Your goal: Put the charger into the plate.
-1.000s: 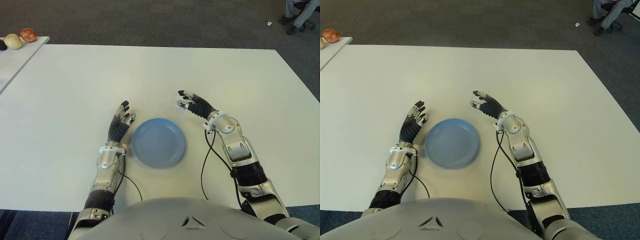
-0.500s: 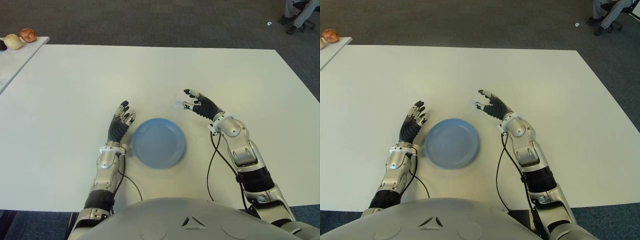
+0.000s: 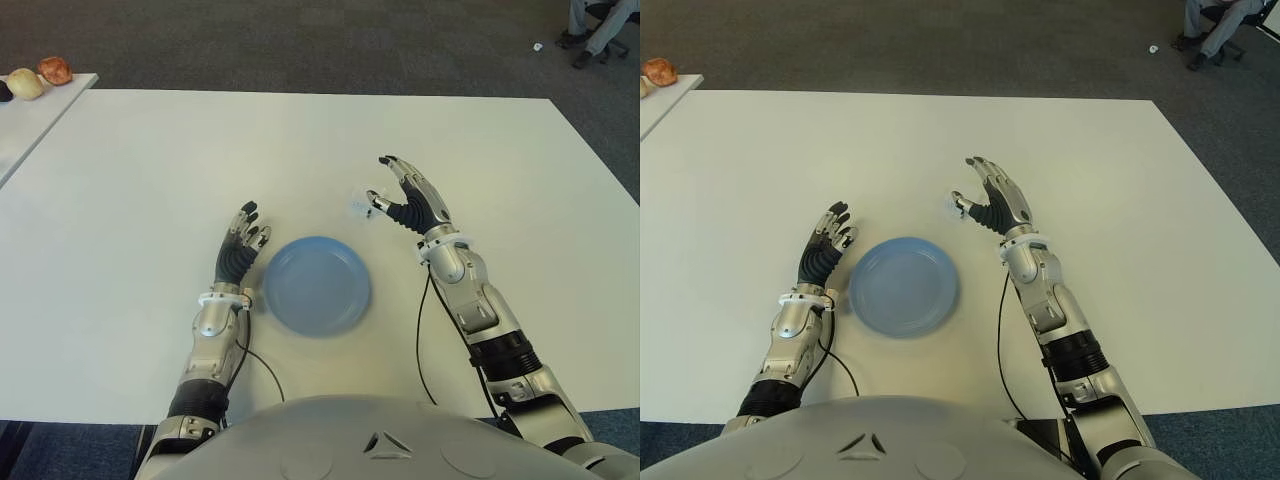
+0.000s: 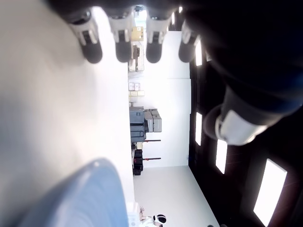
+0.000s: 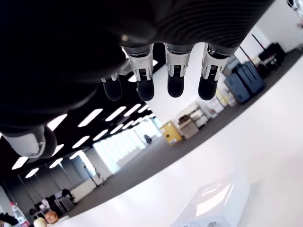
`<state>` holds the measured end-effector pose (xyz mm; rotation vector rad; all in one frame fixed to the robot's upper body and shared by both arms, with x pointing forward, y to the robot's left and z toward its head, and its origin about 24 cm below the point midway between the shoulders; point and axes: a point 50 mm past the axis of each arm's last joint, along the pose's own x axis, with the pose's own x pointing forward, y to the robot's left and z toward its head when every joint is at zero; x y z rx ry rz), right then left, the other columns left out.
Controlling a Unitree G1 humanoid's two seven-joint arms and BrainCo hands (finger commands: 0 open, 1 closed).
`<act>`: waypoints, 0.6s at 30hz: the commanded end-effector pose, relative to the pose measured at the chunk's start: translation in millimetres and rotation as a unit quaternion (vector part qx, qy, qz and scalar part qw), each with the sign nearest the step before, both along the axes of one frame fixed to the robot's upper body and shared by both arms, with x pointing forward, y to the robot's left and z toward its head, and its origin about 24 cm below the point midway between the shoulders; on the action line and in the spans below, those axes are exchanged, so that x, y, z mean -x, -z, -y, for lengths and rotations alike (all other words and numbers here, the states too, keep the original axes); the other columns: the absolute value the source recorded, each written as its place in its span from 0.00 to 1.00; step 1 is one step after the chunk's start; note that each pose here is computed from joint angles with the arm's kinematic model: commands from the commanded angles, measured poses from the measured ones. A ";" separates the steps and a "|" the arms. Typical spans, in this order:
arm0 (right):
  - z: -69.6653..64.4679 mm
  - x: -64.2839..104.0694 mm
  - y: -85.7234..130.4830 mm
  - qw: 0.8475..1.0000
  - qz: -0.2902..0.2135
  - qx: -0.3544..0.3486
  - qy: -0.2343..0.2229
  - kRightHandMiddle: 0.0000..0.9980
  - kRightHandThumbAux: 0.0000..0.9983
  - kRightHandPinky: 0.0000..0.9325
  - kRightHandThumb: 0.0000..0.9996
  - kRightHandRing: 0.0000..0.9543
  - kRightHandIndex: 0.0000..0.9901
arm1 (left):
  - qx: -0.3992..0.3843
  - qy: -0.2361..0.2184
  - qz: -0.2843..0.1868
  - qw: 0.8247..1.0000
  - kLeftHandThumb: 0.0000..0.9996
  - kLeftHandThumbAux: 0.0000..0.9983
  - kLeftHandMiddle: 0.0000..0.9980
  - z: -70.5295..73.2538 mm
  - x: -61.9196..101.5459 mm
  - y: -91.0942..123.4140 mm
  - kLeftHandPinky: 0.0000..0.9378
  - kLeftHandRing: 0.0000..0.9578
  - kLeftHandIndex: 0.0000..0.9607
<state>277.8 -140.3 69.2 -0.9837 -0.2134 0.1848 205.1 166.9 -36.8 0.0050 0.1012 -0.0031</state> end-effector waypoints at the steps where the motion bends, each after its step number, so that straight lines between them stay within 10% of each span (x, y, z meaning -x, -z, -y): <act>1: -5.3 -10.0 -1.0 1.000 0.019 0.019 -0.012 0.00 0.31 0.00 0.23 0.00 0.00 | 0.007 -0.002 -0.097 0.995 0.00 0.57 0.01 -0.9 24.2 31.4 0.02 0.00 0.00; 18: -17.1 -42.1 5.7 0.992 0.005 0.108 -0.063 0.00 0.15 0.00 0.31 0.00 0.00 | 0.007 -0.003 -0.098 0.995 0.00 0.57 0.01 1.5 23.6 32.0 0.01 0.00 0.00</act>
